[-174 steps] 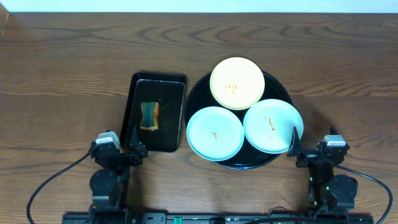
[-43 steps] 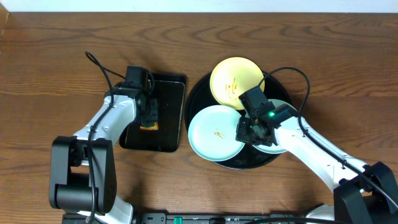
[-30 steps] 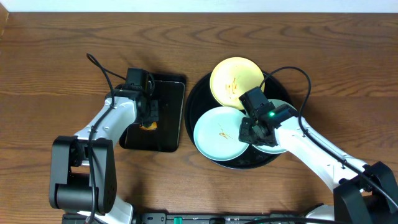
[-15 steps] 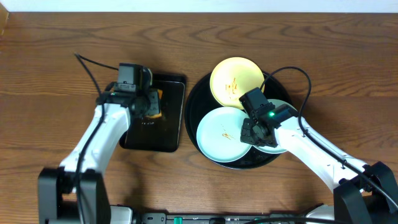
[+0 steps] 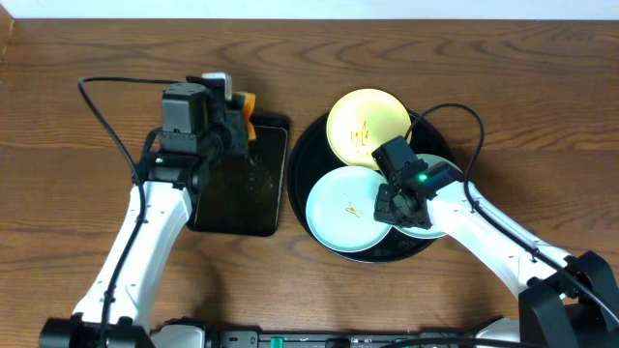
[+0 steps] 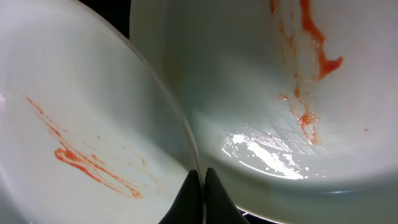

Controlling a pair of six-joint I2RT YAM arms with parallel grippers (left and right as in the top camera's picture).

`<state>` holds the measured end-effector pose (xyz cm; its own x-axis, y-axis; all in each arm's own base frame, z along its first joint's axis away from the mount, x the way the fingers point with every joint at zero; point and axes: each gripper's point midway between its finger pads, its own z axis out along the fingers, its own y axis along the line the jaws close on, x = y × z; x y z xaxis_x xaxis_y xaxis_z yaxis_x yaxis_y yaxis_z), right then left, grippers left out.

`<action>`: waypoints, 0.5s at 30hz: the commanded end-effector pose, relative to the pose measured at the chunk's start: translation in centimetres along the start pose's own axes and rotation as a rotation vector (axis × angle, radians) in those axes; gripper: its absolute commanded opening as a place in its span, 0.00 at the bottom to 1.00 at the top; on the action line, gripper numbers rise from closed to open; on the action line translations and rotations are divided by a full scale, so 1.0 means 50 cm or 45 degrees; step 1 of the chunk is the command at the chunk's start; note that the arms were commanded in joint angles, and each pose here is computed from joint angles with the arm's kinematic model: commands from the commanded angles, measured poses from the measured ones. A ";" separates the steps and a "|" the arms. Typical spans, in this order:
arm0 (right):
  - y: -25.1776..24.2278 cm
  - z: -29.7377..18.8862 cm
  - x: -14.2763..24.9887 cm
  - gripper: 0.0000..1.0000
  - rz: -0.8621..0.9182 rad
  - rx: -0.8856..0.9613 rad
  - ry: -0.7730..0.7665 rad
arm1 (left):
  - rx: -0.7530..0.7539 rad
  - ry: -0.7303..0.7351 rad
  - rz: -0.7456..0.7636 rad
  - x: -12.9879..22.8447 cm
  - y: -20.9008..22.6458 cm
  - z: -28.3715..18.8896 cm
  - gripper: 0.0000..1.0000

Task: Clean dirty plates on tray and stack at the side
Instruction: 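Lift the sponge with left gripper while right gripper tilts the blue plate up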

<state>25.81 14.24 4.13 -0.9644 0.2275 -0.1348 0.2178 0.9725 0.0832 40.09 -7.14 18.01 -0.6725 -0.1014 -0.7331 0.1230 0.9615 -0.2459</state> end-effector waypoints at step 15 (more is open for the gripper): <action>-0.008 -0.001 -0.006 0.01 -0.012 0.018 -0.022 | 0.045 -0.165 0.025 -0.074 -0.023 -0.034 0.07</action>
<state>25.88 14.22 4.14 -0.9639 0.2277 -0.1382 0.2180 0.9725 0.0823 41.15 -7.25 19.94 -0.6052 -0.1081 -0.7887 0.1449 0.9592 -0.2427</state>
